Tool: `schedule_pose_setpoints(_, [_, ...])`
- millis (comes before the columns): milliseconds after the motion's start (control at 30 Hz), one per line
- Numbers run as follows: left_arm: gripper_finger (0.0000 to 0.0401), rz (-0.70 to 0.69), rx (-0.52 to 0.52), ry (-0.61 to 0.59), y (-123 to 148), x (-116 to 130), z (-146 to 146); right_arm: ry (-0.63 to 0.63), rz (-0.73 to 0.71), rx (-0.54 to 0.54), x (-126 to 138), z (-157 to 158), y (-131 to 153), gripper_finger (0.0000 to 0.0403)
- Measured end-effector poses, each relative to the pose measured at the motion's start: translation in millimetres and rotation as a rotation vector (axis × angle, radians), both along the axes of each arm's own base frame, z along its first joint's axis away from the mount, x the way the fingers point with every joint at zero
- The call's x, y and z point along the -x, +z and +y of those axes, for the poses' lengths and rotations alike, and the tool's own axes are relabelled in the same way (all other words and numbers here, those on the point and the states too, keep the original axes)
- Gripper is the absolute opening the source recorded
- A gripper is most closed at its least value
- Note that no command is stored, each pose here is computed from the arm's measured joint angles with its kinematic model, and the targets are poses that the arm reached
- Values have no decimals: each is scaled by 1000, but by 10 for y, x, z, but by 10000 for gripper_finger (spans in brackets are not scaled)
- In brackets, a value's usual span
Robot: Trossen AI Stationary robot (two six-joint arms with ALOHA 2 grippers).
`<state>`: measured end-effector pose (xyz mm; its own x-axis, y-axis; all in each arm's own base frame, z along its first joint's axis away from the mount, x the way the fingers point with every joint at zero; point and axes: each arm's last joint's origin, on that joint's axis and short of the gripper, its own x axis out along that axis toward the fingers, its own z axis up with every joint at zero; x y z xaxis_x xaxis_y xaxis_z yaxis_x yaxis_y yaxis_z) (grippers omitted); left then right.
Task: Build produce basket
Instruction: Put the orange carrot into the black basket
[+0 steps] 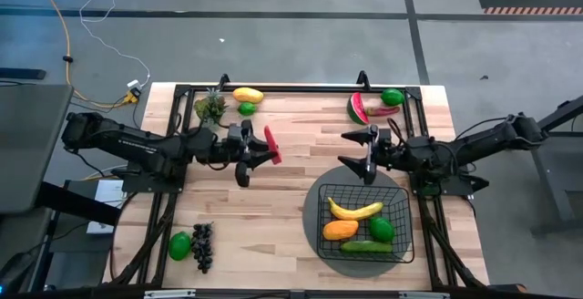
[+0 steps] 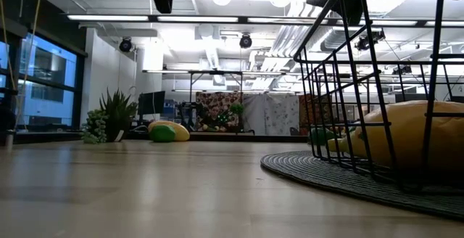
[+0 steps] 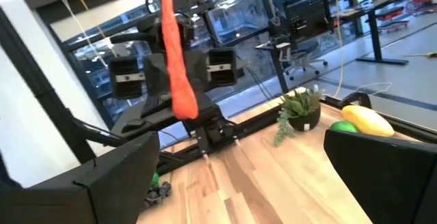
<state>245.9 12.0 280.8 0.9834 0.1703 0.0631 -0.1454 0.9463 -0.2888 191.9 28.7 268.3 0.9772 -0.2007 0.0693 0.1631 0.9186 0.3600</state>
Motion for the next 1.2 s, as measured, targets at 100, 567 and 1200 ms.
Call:
schedule_pose_setpoints(100, [86, 1, 0, 5, -1, 0, 2, 20, -6, 0, 0, 4, 6, 397])
schedule_pose_setpoints(567, [86, -32, 40, 20, 23, -48, 8, 54, -30, -39, -13, 12, 16, 397])
schedule_pose_setpoints(1200, [86, 117, 30, -111, -219, -1071, 1, 147, 61, 5, -661, 43, 185, 397])
